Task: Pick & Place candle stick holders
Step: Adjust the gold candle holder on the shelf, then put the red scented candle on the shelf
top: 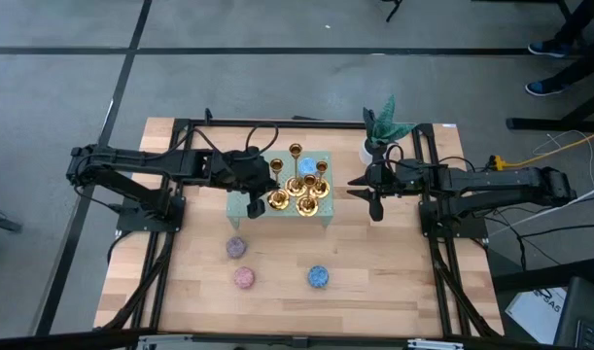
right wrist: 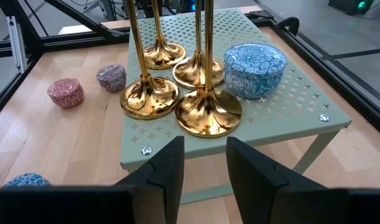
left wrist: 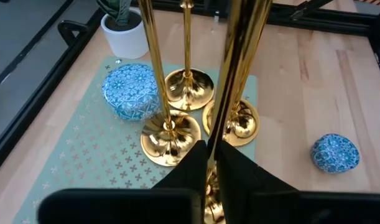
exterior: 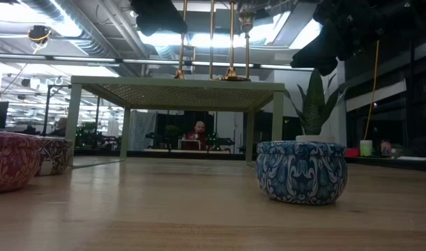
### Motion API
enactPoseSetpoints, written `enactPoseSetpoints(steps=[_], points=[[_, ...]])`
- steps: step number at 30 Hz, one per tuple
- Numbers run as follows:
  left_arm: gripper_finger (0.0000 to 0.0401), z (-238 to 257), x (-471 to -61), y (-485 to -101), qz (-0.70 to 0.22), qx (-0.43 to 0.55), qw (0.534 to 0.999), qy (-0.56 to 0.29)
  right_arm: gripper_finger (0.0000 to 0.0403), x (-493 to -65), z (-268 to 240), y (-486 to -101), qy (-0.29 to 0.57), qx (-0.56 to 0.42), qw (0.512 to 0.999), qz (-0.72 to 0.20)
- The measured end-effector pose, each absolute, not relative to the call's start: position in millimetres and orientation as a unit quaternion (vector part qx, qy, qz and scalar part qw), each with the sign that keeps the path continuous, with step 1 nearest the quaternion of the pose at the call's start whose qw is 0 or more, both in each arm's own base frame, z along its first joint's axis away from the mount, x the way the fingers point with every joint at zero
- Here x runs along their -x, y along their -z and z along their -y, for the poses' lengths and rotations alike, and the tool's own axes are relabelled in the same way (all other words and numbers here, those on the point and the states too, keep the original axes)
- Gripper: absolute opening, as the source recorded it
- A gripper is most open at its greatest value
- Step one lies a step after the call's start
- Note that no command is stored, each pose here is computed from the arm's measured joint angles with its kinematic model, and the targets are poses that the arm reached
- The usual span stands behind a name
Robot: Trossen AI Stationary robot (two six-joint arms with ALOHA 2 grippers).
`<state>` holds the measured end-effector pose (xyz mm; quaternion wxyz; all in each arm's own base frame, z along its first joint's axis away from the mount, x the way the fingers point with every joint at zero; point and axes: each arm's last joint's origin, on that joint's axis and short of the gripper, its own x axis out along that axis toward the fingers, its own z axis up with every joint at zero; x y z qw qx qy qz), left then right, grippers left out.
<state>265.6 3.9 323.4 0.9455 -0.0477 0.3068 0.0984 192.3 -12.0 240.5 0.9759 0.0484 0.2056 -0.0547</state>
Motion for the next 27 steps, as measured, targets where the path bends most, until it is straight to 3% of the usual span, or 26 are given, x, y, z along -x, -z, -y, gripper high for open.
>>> enactPoseSetpoints(steps=[4,27], points=[[0.0014,-3.6,-265.2,-323.2,-0.31,0.05,0.945,-0.092,0.0122,-192.2,12.0,-240.4,0.056,-0.049,0.976,-0.206],[0.0157,-3.0,-249.9,-327.8,-0.328,0.047,0.94,-0.084,0.0122,-192.2,12.0,-240.4,0.056,-0.051,0.976,-0.206]])
